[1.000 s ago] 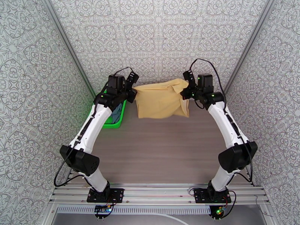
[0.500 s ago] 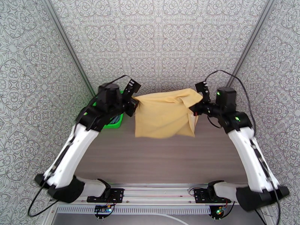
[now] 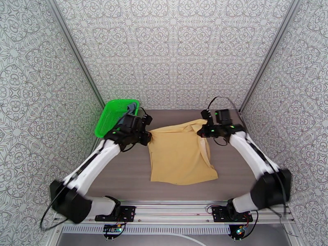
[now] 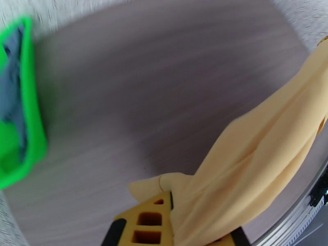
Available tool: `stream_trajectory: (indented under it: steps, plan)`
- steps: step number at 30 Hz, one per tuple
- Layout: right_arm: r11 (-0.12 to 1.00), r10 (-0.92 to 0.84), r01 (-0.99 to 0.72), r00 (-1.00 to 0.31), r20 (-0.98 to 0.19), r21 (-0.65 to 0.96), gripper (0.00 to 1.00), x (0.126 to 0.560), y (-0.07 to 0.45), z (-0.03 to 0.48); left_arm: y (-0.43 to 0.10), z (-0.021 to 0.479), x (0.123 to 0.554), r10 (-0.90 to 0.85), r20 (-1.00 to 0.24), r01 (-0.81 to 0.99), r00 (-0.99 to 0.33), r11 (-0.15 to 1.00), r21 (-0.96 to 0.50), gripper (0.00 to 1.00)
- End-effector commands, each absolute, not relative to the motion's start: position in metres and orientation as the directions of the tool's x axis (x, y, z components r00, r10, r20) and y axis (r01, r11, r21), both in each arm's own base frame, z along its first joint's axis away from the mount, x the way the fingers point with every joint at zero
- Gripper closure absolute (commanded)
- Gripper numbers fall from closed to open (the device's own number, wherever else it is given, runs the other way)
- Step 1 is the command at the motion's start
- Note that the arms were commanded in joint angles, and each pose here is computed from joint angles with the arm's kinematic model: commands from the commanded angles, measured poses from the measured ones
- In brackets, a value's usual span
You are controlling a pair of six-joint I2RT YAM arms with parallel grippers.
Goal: Fold and stack the mixed laundry pile
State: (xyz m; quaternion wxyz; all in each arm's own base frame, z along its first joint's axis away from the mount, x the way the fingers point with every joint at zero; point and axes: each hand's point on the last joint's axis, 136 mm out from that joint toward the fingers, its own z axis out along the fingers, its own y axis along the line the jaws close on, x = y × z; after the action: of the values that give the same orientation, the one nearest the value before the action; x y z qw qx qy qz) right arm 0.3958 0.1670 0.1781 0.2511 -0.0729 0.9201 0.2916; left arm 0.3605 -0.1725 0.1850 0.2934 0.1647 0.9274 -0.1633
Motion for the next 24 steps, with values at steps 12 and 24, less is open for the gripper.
stream_trajectory:
  steps: [12,24]
  plan:
    - [0.932,0.057,-0.138,-0.857,-0.512,0.334,0.01,0.501,0.121,0.137,-0.198,0.093,0.499,0.142,-0.426,0.319,-0.894,0.868,-0.381,1.00]
    - [0.911,0.089,-0.160,-0.823,-0.561,0.380,0.01,0.447,0.120,0.175,-0.187,0.194,0.490,0.093,-0.646,0.411,-0.758,0.837,-0.362,0.01]
